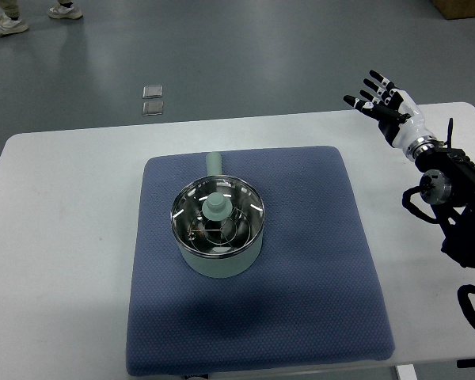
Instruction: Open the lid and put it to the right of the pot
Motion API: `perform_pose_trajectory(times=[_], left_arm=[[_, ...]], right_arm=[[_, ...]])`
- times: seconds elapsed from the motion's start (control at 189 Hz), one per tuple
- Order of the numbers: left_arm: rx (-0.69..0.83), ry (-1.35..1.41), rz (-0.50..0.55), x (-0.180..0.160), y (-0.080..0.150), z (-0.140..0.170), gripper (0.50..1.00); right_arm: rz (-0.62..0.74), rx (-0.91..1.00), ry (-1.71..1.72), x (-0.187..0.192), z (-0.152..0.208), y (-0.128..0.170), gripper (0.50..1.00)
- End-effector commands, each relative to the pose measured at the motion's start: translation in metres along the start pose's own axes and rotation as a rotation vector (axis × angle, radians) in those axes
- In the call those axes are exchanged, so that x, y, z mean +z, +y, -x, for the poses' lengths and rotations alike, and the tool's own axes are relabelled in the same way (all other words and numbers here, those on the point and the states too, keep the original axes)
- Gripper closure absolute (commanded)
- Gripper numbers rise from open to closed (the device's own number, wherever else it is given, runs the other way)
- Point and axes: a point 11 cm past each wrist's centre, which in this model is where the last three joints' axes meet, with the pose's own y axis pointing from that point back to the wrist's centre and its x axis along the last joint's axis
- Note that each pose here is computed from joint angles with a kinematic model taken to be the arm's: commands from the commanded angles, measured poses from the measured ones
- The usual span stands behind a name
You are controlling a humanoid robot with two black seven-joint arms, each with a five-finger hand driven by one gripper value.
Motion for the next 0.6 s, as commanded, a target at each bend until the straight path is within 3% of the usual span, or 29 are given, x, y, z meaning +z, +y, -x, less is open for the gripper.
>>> perform_pose_trajectory(times=[0.0,0.593], left_arm=[[-0.002,0.001,0.000,0.0001,0.0000,0.0005,0.500],[-0.002,0.001,0.000,0.0001,0.0000,0.0005,0.500]], right_arm=[[0.005,-0.017,0.006,0.0012,0.0018,0.0004,0.560],[0.014,-0.064,-0.005,0.0036,0.0022,0.0031,0.556]])
